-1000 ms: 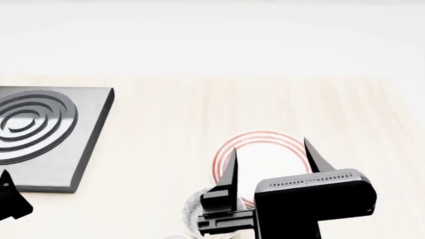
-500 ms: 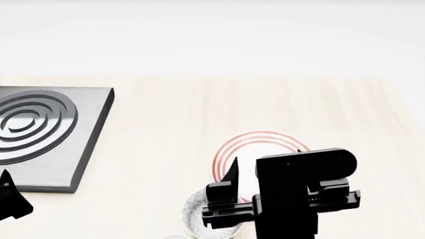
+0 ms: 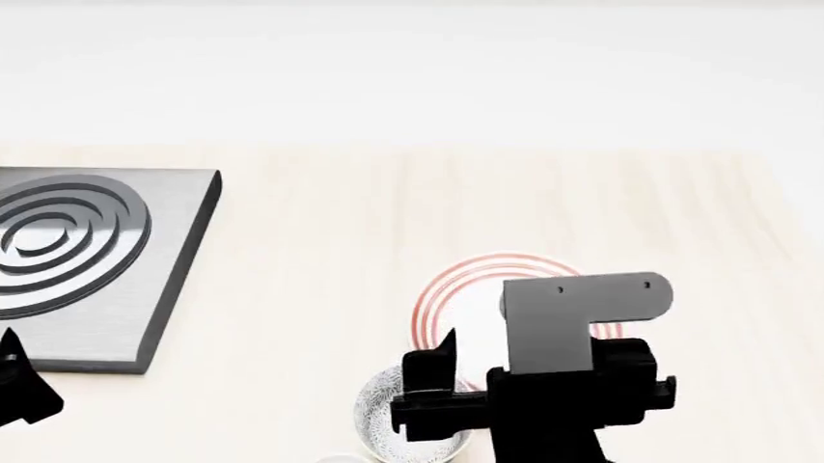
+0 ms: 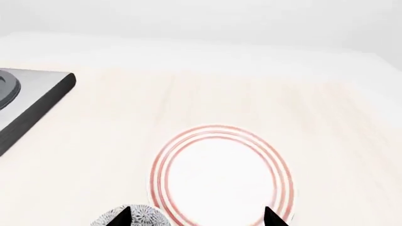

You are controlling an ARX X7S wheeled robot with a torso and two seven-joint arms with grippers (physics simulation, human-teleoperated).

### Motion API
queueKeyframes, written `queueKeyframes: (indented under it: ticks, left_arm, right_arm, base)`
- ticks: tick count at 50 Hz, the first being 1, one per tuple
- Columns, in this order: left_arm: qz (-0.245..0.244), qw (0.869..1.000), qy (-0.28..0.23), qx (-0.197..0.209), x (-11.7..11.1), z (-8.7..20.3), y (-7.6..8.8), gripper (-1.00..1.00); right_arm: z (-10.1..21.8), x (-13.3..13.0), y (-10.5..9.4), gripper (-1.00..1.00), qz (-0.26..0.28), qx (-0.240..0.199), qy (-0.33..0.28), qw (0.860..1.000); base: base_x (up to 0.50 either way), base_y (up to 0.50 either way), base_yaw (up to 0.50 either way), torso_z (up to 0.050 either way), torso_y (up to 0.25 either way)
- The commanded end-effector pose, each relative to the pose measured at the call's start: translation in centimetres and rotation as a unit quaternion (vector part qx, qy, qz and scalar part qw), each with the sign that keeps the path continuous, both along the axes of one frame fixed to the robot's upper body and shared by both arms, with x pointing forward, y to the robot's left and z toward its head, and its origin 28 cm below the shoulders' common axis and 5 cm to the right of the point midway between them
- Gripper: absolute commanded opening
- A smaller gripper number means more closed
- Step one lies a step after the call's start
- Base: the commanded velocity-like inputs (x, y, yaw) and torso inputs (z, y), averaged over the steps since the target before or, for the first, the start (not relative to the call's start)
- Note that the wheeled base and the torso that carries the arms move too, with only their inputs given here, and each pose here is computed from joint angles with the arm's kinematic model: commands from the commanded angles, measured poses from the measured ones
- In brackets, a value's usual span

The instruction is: Pick the akita bowl between the plate and the ramekin and place it on the plate.

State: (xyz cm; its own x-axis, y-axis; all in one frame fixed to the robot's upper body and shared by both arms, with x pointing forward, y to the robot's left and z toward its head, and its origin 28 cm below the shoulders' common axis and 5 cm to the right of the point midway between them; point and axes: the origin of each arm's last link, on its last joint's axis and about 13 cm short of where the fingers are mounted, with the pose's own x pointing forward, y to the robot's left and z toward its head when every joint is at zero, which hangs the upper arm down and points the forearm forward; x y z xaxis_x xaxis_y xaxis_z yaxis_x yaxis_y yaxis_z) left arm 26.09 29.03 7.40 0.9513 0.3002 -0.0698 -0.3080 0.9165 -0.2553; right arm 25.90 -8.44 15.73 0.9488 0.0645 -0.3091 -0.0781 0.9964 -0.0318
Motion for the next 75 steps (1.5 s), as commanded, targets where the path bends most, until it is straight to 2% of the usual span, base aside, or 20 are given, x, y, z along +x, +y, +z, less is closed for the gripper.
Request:
queueKeyframes:
  ticks: [1,2,8,33,51,58,63,75]
  left_arm:
    - [0.0,1.0,-0.001,0.0,0.0,0.0,0.0,1.0]
    - [0.0,1.0,-0.001,0.0,-0.1,0.0,0.0,1.0]
    - [0.0,1.0,-0.001,0.001,-0.2,0.1,0.0,1.0]
    - [0.0,1.0,-0.003,0.004,-0.1,0.1,0.0,1.0]
    - [0.0,1.0,-0.003,0.005,-0.1,0.0,0.0,1.0]
    - [0.0,1.0,-0.002,0.004,-0.1,0.0,0.0,1.0]
    - [0.0,1.0,-0.003,0.004,-0.1,0.0,0.0,1.0]
    - [0.001,1.0,-0.003,0.004,-0.1,0.0,0.0,1.0]
  right_arm:
    - [0.0,0.6,0.0,1.0,0.005,0.03,0.044,0.999]
    - [0.1,0.7,0.0,1.0,0.005,0.042,0.046,0.998]
    - [-0.5,1.2,0.2,1.0,0.014,0.018,0.062,0.998]
    - [-2.0,3.2,0.7,1.0,0.018,0.025,0.097,0.995]
    - [-3.9,4.2,0.9,1.0,0.02,0.047,0.15,0.987]
    - [-4.3,4.4,0.7,1.0,0.016,0.053,0.159,0.986]
    - [-4.4,4.7,0.6,1.0,0.007,0.075,0.168,0.983]
    - [-4.5,5.7,0.7,1.0,-0.001,0.076,0.17,0.982]
  base:
    - [0.0,0.0,0.0,0.0,0.0]
    - [0.0,0.0,0.0,0.0,0.0]
    - [0.0,0.0,0.0,0.0,0.0]
    - [0.0,0.0,0.0,0.0,0.0]
    - [0.0,0.0,0.0,0.0,0.0]
    - [0.0,0.0,0.0,0.0,0.0]
    - [0.0,0.0,0.0,0.0,0.0]
    - [0.0,0.0,0.0,0.0,0.0]
